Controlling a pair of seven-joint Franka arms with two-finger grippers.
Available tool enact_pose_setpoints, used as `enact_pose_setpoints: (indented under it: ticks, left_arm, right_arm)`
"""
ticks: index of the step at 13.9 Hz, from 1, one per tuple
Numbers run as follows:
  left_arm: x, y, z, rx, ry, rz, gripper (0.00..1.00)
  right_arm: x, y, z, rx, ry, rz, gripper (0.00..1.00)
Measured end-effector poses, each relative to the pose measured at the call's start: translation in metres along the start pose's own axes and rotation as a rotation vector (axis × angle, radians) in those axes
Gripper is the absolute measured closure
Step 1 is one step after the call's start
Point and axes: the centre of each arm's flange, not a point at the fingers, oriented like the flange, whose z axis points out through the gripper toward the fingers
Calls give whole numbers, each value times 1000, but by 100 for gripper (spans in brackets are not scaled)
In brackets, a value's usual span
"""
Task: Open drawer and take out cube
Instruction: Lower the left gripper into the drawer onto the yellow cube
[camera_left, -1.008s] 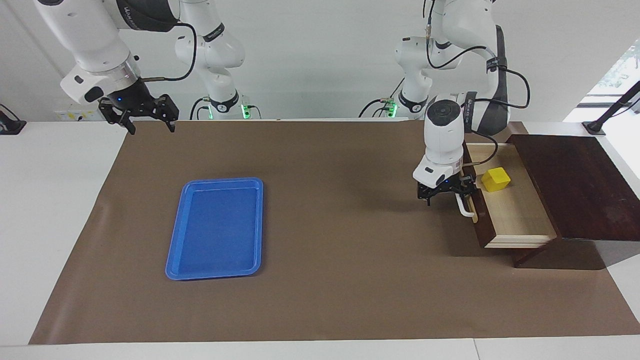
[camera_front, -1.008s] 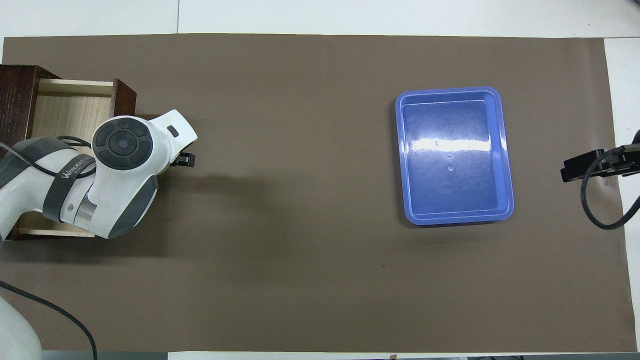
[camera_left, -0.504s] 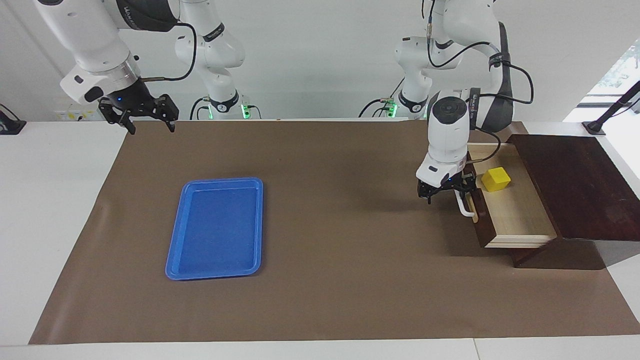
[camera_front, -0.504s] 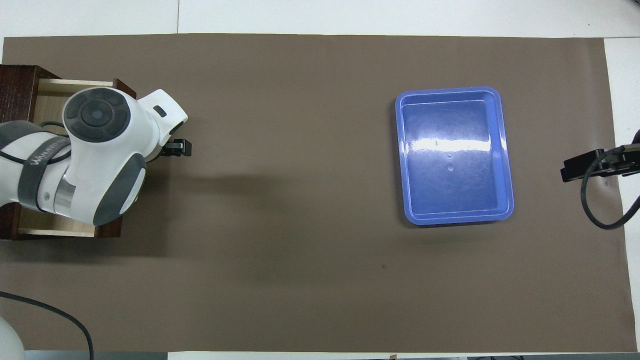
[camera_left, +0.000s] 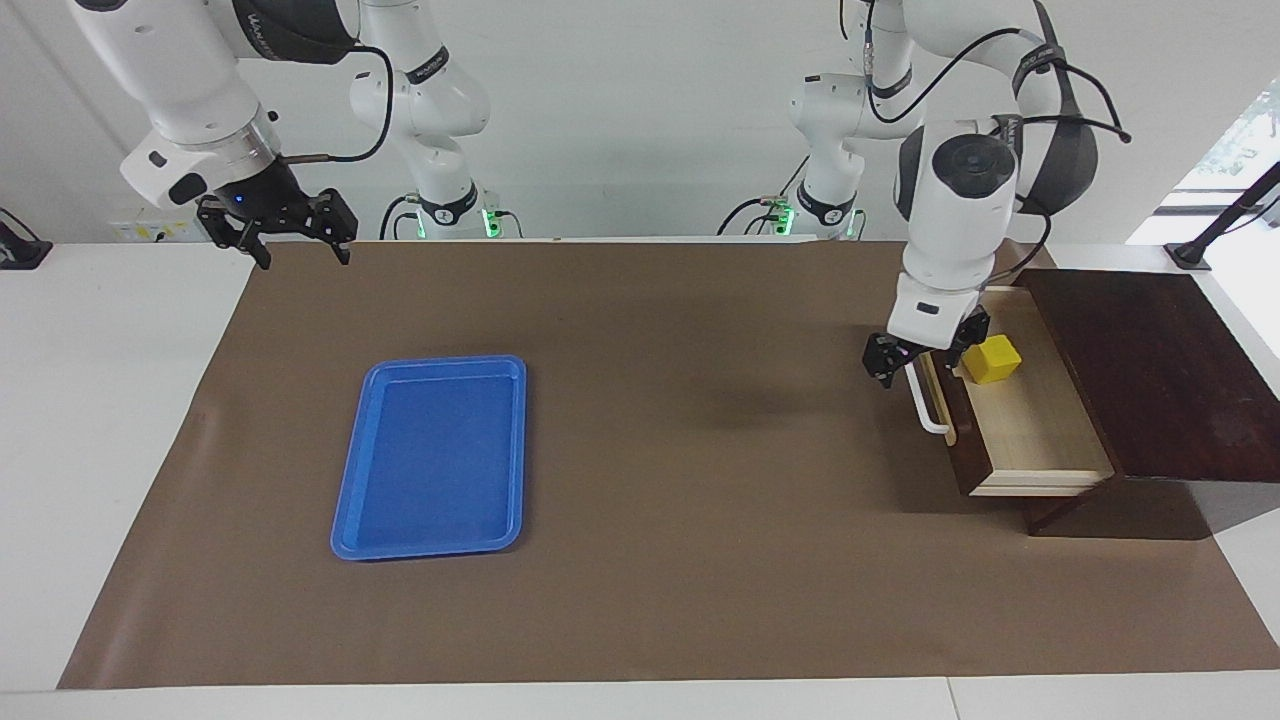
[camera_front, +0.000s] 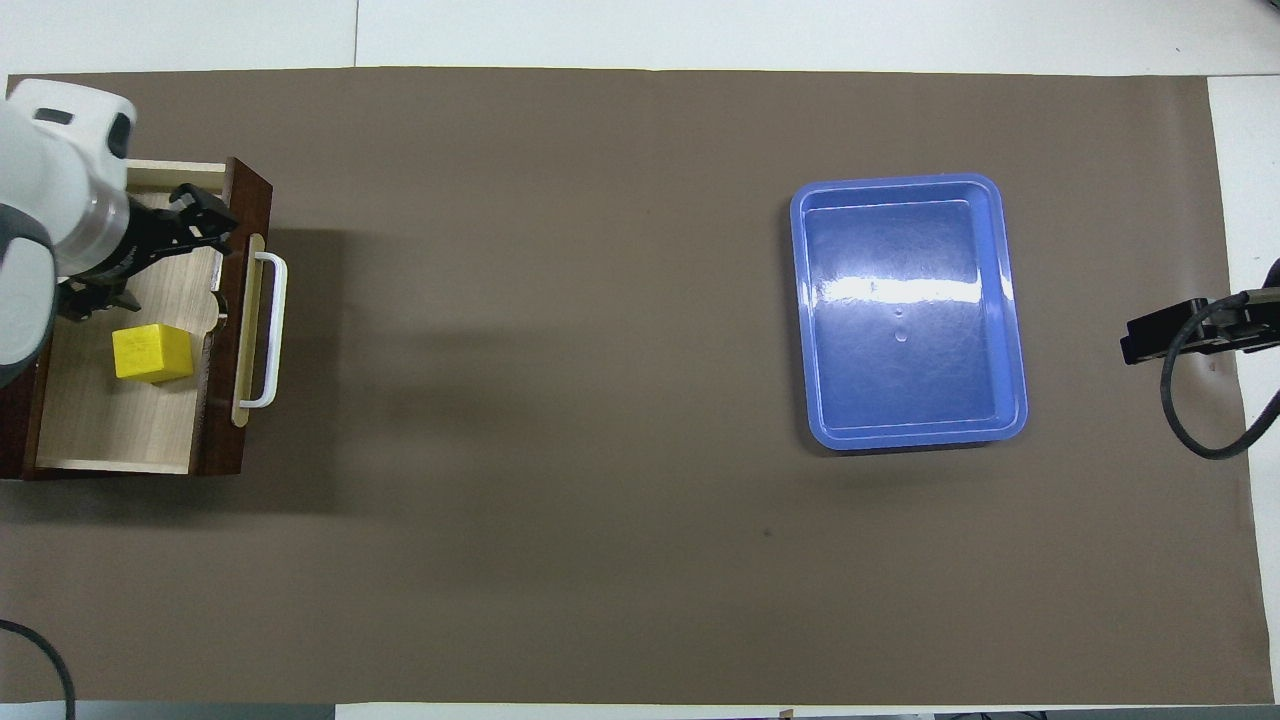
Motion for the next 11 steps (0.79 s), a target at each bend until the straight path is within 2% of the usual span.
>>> enact_pose_setpoints:
  ticks: [5, 7, 11]
  left_arm:
    - [14, -32, 8, 37, -28, -530, 0]
    - [18, -47, 19, 51, -35, -679, 0]
    - [23, -81, 50, -15, -56, -960, 0]
  right_arm:
    - [0, 0, 0, 0, 0, 0, 0]
    - [0, 0, 0, 0, 0, 0, 0]
    - [0, 1, 0, 0, 0, 1, 0]
